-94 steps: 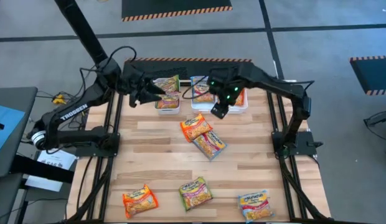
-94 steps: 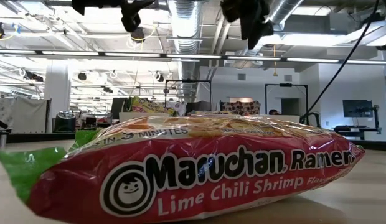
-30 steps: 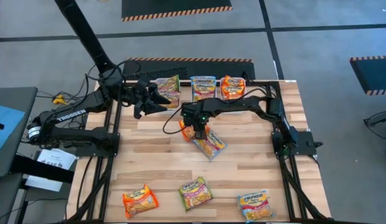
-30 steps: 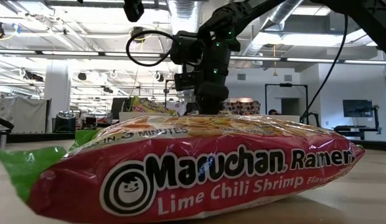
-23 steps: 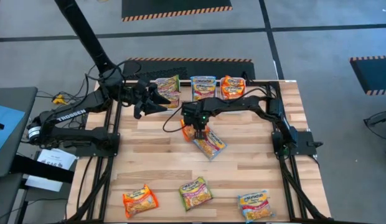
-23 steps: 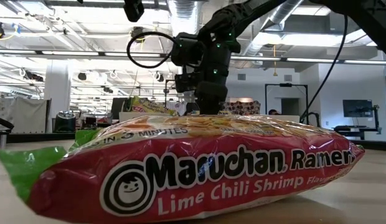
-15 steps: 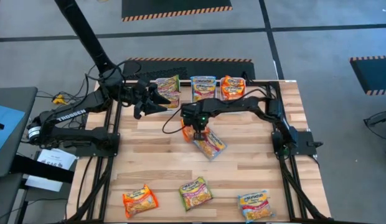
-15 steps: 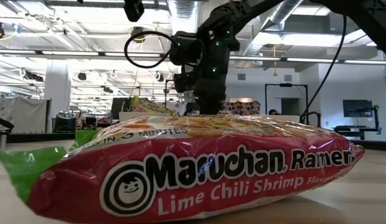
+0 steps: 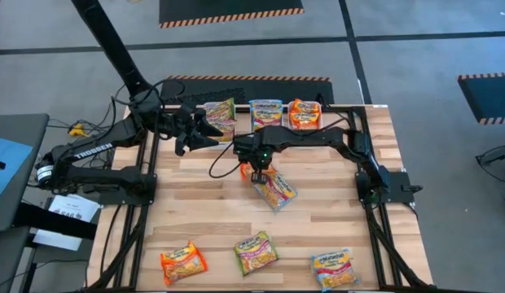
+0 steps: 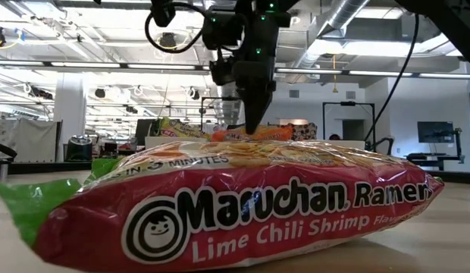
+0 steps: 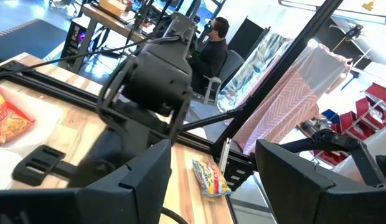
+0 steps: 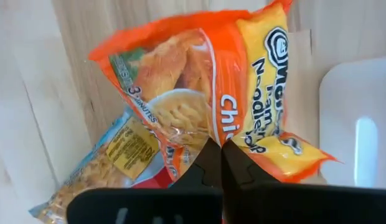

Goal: Sort Maruchan noodles
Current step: Put the orange noodle pack into the right white bin

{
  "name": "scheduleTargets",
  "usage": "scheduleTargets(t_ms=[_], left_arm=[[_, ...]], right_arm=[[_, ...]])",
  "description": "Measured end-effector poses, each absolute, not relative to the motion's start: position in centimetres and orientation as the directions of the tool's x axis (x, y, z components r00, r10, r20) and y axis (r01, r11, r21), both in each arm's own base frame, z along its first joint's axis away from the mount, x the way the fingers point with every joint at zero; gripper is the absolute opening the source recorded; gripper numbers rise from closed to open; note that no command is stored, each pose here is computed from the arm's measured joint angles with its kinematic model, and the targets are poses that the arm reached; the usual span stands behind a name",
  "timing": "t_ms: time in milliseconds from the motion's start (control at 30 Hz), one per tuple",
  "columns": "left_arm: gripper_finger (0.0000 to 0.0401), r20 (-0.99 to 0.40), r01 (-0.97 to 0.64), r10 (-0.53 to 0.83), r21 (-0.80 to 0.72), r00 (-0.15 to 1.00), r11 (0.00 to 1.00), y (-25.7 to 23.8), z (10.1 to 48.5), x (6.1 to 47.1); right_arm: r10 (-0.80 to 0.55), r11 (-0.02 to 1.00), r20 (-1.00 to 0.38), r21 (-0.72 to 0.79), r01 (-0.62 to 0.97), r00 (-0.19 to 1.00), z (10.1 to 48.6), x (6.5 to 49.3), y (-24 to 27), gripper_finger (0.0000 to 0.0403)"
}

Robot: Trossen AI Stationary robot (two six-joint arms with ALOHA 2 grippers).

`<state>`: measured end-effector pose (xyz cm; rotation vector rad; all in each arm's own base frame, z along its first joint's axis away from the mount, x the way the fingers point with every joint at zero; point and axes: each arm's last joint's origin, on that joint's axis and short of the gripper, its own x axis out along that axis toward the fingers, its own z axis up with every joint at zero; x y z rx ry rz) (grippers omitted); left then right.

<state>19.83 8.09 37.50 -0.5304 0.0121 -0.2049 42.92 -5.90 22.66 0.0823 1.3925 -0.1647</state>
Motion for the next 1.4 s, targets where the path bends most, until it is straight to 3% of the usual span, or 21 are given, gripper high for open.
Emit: scheduleTargets(t_ms=[300,667,1000,1400], left_arm=[[0.0219,0.037,0.189,-0.198,-0.507,0.980,0.841,8.1,37.4,19.8],[0.0219,0.036,0.188,-0.197,-0.507,0.980,0.841,8.1,37.4,19.8],[0.0219,0.036,0.187,-0.197,-0.507,0.980,0.841,8.1,37.4,19.8],[0.0219,0.037,0.121,-0.118,-0.473,0.992,0.873,8.3,37.4,19.9]], right_arm=[[-0.150,0.963,-0.985,-0.125,0.239,0.090,24.7,42.4,-4.0,0.0000],[-0.366,0.863,-0.925,-0.377,0.336,-0.099,27.2,40.3,-4.0,0.0000],[-0.508,0.755,-0.855,-0.501,0.423,-0.106,29.5,38.4,-7.9,0.0000],[-0.560,0.632,-0.807,-0.563,0.533,-0.188,31.1,30.4,-13.2,0.0000]])
